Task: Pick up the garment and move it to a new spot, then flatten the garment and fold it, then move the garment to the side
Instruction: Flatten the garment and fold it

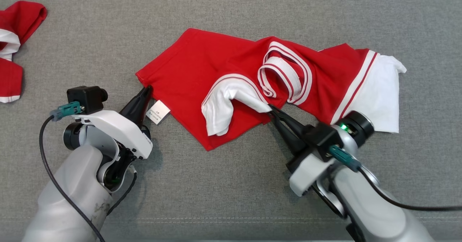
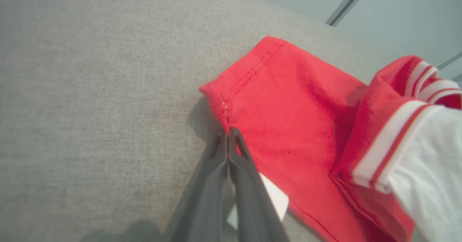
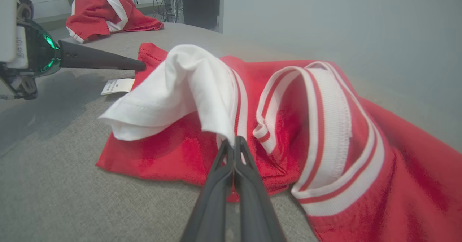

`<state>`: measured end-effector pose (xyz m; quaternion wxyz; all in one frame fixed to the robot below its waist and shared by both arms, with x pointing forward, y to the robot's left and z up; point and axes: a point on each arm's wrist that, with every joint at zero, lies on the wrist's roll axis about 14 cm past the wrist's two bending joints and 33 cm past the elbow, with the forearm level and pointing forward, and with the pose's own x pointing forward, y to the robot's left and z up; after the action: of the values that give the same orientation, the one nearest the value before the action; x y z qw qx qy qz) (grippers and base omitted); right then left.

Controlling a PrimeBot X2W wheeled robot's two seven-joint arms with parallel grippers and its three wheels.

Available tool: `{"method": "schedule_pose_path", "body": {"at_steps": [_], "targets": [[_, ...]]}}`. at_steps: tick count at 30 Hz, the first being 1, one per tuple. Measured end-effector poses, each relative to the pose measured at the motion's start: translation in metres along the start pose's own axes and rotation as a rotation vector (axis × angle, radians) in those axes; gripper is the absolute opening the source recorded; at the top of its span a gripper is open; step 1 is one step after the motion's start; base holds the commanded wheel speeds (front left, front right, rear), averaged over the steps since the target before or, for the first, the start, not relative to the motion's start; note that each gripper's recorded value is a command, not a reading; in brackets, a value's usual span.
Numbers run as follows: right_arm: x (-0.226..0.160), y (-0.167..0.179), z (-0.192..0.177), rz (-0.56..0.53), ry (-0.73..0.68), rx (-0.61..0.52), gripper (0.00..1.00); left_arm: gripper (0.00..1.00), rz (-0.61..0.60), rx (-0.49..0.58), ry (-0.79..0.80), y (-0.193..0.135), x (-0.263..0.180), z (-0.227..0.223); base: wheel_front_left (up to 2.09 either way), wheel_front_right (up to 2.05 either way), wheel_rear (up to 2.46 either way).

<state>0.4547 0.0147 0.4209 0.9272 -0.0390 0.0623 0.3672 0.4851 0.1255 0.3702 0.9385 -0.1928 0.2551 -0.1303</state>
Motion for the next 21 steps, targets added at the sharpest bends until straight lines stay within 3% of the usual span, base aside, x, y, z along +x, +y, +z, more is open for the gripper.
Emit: {"method": "schedule_pose_path", "body": {"at_steps": [5, 14, 18, 21], "targets": [[-0.025, -0.011, 0.003, -0.074, -0.032, 0.046, 0.00, 0.00, -0.021, -0.042, -0.090, -0.006, -0.009, 0.011, 0.00, 0.00, 0.00], [-0.137, -0.050, -0.002, -0.383, -0.045, 0.115, 0.00, 0.00, 0.014, -0.154, -0.096, 0.001, -0.075, -0.034, 0.00, 0.00, 0.00], [-0.162, -0.037, -0.010, -0.397, 0.011, 0.170, 0.00, 0.00, -0.028, -0.191, -0.063, -0.013, -0.096, -0.037, 0.00, 0.00, 0.00], [-0.155, -0.051, -0.014, -0.378, 0.086, 0.205, 0.00, 0.00, -0.112, -0.151, -0.037, -0.025, -0.090, -0.013, 0.00, 0.00, 0.00]]}}
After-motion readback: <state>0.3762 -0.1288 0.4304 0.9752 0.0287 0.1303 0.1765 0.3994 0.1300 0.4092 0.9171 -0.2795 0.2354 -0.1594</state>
